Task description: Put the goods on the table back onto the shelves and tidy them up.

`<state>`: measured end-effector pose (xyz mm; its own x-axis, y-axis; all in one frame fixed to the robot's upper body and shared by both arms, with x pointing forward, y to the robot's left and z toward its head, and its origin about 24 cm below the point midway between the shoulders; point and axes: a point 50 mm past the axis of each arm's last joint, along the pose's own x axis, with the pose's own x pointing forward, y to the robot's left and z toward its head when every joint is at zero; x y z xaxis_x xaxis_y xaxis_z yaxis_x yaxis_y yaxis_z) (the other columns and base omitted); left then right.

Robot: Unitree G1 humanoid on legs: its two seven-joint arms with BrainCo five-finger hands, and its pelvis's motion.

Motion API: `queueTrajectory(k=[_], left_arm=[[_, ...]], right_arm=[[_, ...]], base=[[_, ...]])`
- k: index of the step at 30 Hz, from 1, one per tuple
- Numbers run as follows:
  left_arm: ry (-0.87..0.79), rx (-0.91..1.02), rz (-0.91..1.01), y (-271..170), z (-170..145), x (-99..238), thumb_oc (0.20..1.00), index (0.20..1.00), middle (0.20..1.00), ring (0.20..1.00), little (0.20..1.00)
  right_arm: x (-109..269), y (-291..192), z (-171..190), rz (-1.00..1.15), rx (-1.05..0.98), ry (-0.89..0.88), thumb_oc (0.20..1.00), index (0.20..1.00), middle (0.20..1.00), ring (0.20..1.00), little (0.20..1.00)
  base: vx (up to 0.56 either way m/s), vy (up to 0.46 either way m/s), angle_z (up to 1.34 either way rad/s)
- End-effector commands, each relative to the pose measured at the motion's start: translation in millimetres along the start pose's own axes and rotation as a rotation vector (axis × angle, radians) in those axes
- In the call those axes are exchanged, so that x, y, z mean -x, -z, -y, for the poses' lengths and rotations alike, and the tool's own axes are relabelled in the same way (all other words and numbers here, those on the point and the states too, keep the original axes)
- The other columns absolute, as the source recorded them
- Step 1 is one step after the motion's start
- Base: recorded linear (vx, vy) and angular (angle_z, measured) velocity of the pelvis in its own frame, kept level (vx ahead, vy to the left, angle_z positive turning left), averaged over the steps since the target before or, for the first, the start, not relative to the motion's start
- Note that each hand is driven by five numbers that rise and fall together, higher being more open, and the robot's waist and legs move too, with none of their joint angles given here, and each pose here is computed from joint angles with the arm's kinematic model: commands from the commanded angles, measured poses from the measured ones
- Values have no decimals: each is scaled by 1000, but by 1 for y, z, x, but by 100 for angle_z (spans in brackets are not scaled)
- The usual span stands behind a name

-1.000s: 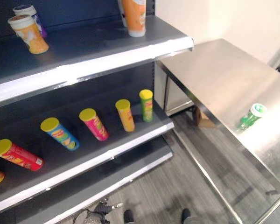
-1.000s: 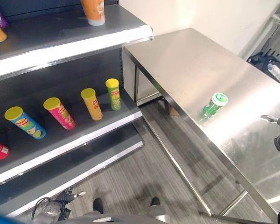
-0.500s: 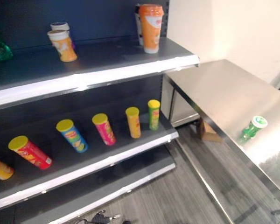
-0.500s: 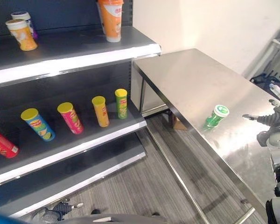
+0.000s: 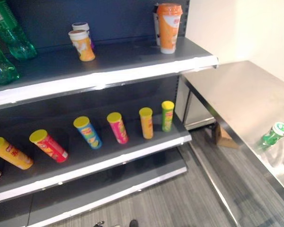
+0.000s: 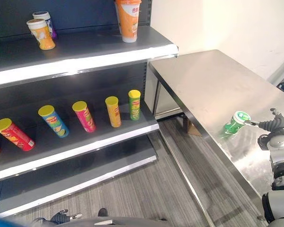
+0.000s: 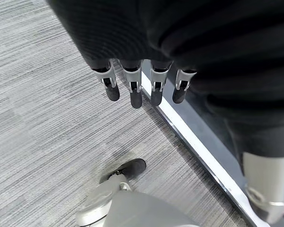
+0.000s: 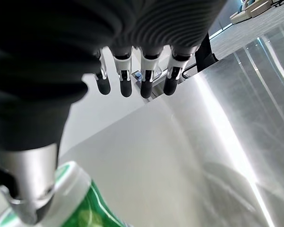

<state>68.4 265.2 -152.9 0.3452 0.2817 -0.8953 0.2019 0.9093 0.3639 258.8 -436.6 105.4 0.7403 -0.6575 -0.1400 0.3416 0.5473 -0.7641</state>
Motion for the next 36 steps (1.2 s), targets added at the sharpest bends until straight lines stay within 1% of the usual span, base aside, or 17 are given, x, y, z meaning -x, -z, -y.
queueTrajectory(k=[1,16,36], left_arm=[[-30,-38,55,-21,-15,-4,1000,1000,1000,1000,1000],[-21,-47,79,-24,-13,-3,1000,1000,1000,1000,1000],[-10,-48,103,-25,-11,-2,1000,1000,1000,1000,1000]], right_arm=[[-8,-39,8,101,-1,19,1000,1000,1000,1000,1000],[-9,-52,-4,150,12,-20,1000,1000,1000,1000,1000],[-12,-50,-11,105,45,-41,1000,1000,1000,1000,1000]], base=[[15,-41,23],[11,-14,5],[2,-2,1]])
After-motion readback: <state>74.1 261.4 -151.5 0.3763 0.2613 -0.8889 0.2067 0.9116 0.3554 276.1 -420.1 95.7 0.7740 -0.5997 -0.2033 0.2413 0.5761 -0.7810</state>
